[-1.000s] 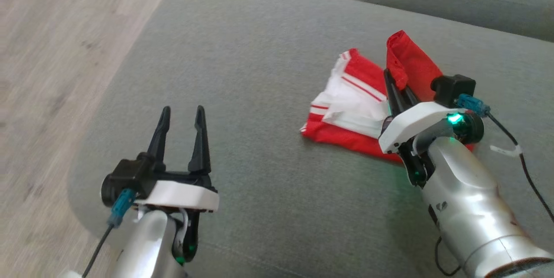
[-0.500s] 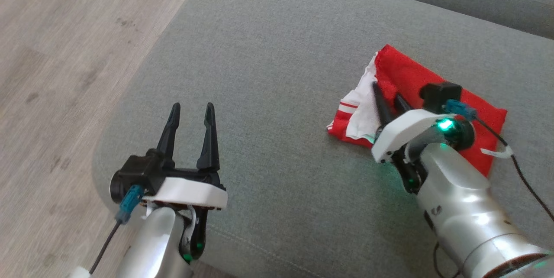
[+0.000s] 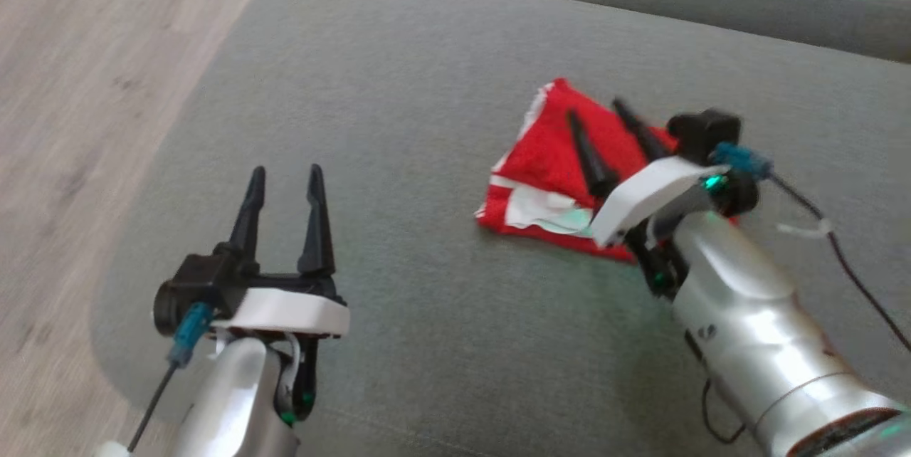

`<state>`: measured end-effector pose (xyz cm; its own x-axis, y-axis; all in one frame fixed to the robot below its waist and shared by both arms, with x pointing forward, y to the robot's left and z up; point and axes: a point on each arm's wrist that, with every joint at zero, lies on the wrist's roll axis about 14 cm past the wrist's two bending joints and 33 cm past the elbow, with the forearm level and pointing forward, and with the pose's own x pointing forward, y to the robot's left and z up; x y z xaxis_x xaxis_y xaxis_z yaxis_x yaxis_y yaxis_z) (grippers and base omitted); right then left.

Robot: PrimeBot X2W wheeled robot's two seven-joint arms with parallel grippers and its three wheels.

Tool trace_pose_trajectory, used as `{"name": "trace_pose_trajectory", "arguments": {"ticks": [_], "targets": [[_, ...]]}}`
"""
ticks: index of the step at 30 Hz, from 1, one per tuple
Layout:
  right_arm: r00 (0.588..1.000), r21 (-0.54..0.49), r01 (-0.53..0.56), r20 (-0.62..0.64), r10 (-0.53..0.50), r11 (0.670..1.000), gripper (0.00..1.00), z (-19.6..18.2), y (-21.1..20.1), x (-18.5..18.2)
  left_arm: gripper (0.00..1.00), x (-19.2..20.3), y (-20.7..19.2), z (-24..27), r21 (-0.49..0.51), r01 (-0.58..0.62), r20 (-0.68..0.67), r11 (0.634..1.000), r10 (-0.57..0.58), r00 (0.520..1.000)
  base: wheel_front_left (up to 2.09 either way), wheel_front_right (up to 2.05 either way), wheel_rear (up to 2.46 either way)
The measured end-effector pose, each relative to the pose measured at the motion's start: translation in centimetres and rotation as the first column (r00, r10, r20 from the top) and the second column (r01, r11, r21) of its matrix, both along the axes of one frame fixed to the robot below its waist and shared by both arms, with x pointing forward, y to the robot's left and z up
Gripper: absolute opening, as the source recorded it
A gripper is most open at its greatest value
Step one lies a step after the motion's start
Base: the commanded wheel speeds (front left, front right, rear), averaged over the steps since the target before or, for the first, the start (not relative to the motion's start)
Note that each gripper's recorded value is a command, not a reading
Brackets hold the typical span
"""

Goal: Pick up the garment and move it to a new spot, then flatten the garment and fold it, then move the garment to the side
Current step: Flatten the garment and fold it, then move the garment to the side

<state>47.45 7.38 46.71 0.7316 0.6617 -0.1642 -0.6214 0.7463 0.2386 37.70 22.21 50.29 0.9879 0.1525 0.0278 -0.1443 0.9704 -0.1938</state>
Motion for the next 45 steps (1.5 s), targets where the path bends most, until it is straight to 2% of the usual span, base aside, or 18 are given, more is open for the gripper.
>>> {"name": "trace_pose_trajectory", "arguments": {"ticks": [3, 5, 7, 14, 19, 23, 27, 39, 45], "targets": [[0.989, 0.04, 0.108, 0.1, -0.112, 0.993, 1.0, 3.3, -3.3, 2.3, 1.0, 0.9, -1.0, 0.4, 0.002, 0.036, 0.016, 0.999, -0.036, 0.999, 0.0, 0.0, 0.0], [0.963, 0.061, 0.178, 0.196, -0.187, 0.982, 1.0, 5.8, -6.0, 3.3, 1.0, 1.5, -1.7, 0.6, 0.004, 0.057, 0.024, 0.998, -0.057, 0.998, 0.0, 0.0, 0.0], [0.931, 0.065, 0.258, 0.25, -0.266, 0.964, 1.0, 6.6, -9.3, 3.2, 1.0, 2.1, -2.4, 0.7, 0.009, 0.076, 0.026, 0.997, -0.076, 0.997, 0.0, 0.0, 0.0], [0.849, 0.01, 0.493, 0.213, -0.483, 0.87, 1.0, 2.1, -19.7, -2.1, 1.0, 3.6, -4.9, 0.6, 0.008, 0.145, 0.031, 0.989, -0.145, 0.989, 0.0, 0.0, 0.0], [0.804, 0.014, 0.55, 0.261, -0.534, 0.835, 1.0, 3.2, -22.4, -3.7, 1.0, 3.7, -6.9, -0.9, 0.013, 0.214, -0.007, 0.977, -0.214, 0.977, 0.0, 0.0, 0.0], [0.795, -0.01, 0.579, 0.226, -0.563, 0.815, 1.0, 1.6, -23.8, -5.7, 1.0, 3.6, -7.3, -1.7, 0.018, 0.225, -0.03, 0.974, -0.224, 0.974, 0.0, 0.0, 0.0], [0.803, -0.031, 0.579, 0.194, -0.563, 0.815, 1.0, 0.3, -23.8, -7.0, 1.0, 3.4, -7.4, -2.0, 0.034, 0.233, -0.04, 0.972, -0.231, 0.972, 0.0, 0.0, 0.0], [0.829, -0.028, 0.541, 0.187, -0.527, 0.841, 1.0, -0.1, -22.1, -5.5, 1.0, 3.0, -6.7, -2.8, 0.033, 0.224, -0.062, 0.974, -0.221, 0.973, 0.0, 0.0, 0.0], [0.885, -0.101, 0.466, 0.081, -0.459, 0.879, 1.0, -2.9, -19.2, -2.8, 1.0, 3.5, -5.8, -3.2, 0.046, 0.208, -0.075, 0.977, -0.204, 0.976, 0.0, 0.0, 0.0]]}}
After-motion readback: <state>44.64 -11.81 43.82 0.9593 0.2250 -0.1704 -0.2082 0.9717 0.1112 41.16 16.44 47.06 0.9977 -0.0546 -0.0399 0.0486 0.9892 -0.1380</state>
